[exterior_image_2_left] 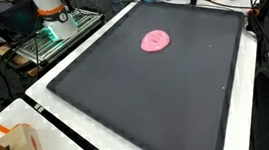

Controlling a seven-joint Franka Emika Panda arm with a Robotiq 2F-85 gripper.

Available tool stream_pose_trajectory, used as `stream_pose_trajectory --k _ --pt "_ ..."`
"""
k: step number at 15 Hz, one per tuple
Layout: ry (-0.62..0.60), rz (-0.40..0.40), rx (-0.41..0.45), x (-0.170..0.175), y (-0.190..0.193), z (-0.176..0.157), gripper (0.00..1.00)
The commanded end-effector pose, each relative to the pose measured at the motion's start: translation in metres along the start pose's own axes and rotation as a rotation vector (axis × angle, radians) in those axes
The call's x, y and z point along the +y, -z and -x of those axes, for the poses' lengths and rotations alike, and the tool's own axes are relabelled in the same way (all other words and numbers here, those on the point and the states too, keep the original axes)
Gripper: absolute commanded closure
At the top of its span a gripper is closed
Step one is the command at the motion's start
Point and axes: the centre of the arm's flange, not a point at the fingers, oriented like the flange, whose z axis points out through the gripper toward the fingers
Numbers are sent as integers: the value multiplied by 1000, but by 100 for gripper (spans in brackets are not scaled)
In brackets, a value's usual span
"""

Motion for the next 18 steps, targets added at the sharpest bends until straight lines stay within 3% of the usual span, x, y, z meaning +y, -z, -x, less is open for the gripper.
stream_pose_trajectory --k 1,4,5,7,10,18 --pt "0 1 0 0 0 0 49" --pt "-1 1 -1 0 0 0 49" --pt "-1 1 -1 0 0 0 74" --pt "-10 63 20 -14 -2 1 74" --pt "-60 218 90 -44 -15 0 74" --pt "-238 519 233 -102 -77 -1 74"
